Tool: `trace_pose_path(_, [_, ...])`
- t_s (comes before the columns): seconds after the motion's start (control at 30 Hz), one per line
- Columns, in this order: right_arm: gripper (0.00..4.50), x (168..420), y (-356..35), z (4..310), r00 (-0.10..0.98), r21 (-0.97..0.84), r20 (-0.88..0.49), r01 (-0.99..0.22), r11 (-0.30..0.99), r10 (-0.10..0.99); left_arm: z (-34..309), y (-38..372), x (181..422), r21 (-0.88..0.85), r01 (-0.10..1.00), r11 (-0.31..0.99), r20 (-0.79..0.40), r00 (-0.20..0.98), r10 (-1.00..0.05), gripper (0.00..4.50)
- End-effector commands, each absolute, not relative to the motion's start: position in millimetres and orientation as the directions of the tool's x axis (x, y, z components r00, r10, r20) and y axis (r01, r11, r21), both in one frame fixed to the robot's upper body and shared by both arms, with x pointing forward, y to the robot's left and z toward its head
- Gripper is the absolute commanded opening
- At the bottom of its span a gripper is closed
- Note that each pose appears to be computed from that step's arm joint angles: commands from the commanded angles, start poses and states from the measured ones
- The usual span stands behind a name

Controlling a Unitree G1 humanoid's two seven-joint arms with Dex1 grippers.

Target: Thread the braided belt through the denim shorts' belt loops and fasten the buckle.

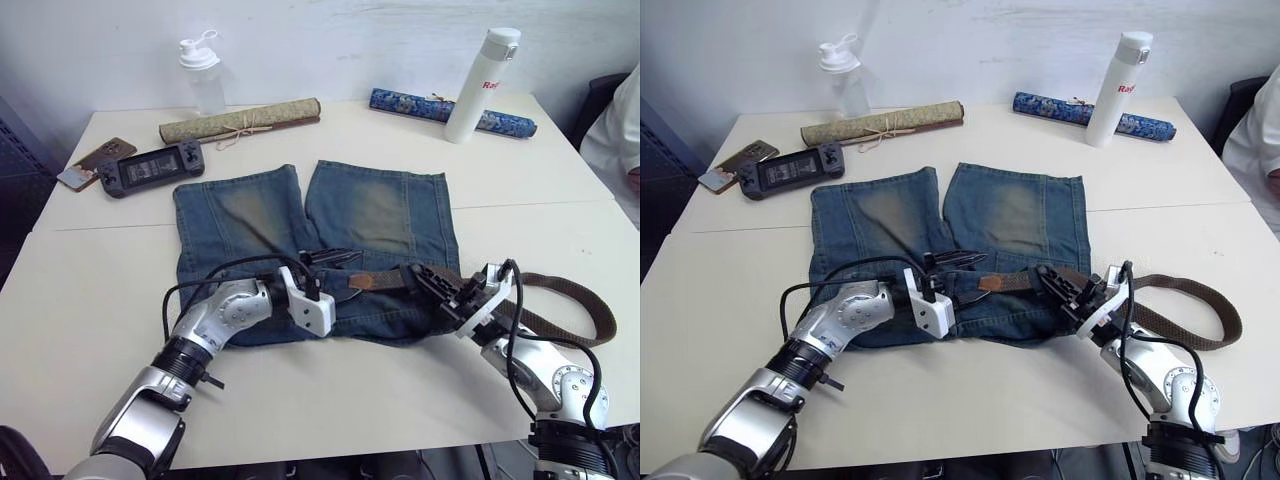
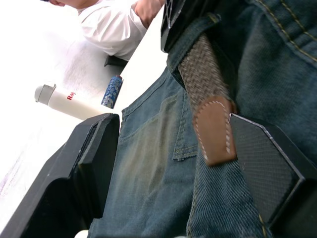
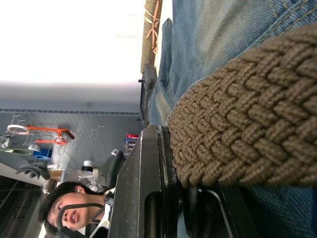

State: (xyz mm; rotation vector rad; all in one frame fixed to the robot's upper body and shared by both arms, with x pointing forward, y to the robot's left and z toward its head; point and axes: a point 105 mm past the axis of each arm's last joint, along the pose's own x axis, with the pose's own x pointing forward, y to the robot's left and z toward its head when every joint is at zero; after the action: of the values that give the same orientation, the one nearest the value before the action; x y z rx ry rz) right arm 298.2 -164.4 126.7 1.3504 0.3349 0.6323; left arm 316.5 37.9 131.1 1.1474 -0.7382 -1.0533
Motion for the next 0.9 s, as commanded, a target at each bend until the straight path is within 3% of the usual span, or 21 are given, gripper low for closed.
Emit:
trace_pose_path(0.03, [0.00,294.3,-164.0,144.6,0.779,0.957,0.215,-0.287,0.031,0.589,104.0,50.5,313.9,0.946,0.320,-0.044,-0.167,0.370,-0.914,3.86])
trace_pose_path(0.5, [0.00,285.8,-153.7,147.3,0.734,0.946,0.214,-0.321,0.052,0.644,94.6,48.0,335.7,0.957,0.263,-0.123,-0.235,0.455,-0.859,3.86])
trace_pose_path(0.87, [0.00,284.1,-152.6,137.6,0.740,0.953,0.179,-0.293,0.071,0.648,100.3,42.2,326.6,0.972,0.216,-0.097,-0.181,0.413,-0.892,3.86])
trace_pose_path(0.9, [0.00,284.3,-152.8,137.0,0.741,0.954,0.177,-0.291,0.073,0.648,101.1,42.1,325.3,0.973,0.213,-0.092,-0.174,0.408,-0.896,3.63])
